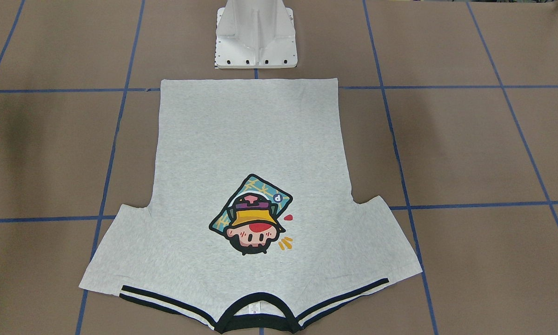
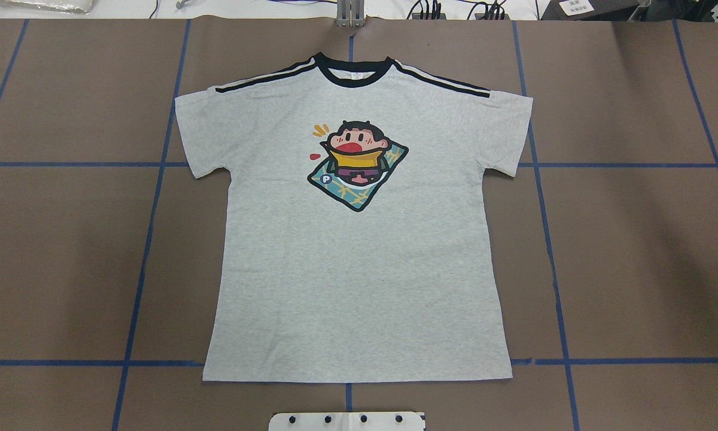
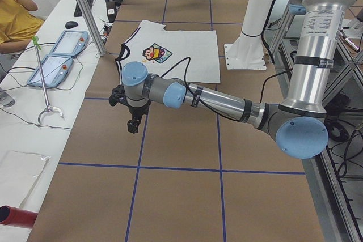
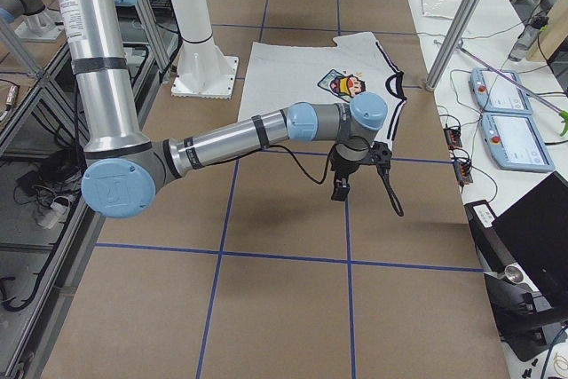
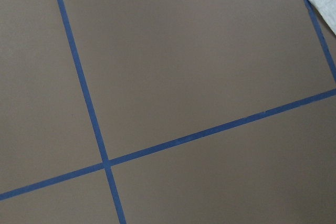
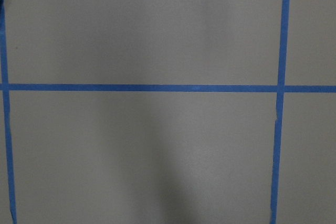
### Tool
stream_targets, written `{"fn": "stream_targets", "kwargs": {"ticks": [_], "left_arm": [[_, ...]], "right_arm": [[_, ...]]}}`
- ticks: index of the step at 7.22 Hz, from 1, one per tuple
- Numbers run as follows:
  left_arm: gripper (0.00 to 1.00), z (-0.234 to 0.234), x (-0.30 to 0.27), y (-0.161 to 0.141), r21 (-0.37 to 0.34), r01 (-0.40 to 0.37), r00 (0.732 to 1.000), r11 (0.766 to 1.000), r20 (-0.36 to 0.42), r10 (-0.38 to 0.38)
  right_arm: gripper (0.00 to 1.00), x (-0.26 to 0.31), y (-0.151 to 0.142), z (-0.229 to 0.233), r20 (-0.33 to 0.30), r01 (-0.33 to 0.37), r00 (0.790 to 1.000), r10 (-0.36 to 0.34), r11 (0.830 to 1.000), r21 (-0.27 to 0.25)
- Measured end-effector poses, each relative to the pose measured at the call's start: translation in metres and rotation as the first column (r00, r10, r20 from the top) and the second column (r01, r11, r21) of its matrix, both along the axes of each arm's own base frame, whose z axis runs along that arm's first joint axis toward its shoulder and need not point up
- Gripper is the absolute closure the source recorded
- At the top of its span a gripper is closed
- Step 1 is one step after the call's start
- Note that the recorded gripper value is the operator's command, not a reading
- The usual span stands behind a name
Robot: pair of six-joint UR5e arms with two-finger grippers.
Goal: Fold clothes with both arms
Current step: 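Move the right gripper in toward the shirt's shoulder farthest from the robot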
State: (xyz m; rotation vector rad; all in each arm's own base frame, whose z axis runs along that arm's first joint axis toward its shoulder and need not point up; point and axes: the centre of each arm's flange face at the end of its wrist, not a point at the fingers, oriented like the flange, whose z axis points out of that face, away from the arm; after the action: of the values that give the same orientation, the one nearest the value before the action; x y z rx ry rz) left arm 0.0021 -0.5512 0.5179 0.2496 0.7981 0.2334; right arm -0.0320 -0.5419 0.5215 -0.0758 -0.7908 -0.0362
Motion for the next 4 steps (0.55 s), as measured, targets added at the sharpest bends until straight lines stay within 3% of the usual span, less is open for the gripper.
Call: {"fn": "stream_targets", "kwargs": {"ticks": [4], "left_arm": [[0.00, -0.005, -0.002, 0.015, 0.014, 0.002, 1.000, 1.000, 0.000, -0.002]], "right_arm": [[0.00, -0.036, 0.006, 0.002, 0.021, 0.060, 0.998, -0.063, 0.992, 0.114]]}}
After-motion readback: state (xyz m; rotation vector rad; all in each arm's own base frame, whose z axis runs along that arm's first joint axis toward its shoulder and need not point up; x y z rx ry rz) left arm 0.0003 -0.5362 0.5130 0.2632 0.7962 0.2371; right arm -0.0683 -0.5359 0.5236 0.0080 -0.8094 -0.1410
